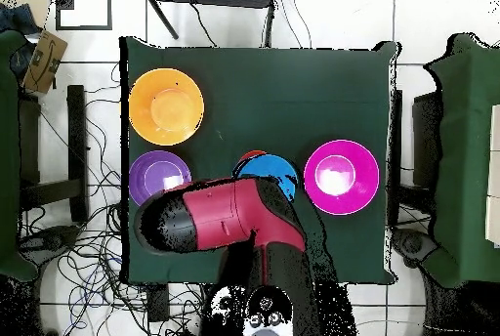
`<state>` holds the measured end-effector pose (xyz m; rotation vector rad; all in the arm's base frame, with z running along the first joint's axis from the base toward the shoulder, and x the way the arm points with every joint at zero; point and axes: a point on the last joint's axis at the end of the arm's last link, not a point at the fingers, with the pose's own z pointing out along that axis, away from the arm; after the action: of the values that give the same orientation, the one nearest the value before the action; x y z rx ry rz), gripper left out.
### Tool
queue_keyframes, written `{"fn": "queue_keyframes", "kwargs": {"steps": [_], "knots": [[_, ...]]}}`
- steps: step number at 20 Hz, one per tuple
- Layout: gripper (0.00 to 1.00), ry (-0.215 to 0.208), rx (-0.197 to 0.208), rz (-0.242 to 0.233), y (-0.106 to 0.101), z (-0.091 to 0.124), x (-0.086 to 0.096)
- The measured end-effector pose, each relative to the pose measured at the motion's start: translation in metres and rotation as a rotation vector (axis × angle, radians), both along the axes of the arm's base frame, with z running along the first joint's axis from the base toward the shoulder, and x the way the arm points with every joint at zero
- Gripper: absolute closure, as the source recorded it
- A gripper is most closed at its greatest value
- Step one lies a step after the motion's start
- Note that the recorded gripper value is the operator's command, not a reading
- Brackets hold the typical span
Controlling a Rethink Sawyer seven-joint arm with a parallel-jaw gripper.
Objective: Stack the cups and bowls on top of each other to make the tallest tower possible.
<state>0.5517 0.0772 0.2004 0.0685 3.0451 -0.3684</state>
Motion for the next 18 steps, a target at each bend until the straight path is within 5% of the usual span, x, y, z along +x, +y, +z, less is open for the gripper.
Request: {"fn": "queue_keyframes", "kwargs": {"steps": [18], "knots": [[1.00, -0.027, -0.029, -0.011, -0.012, -0.011, 0.009]]}}
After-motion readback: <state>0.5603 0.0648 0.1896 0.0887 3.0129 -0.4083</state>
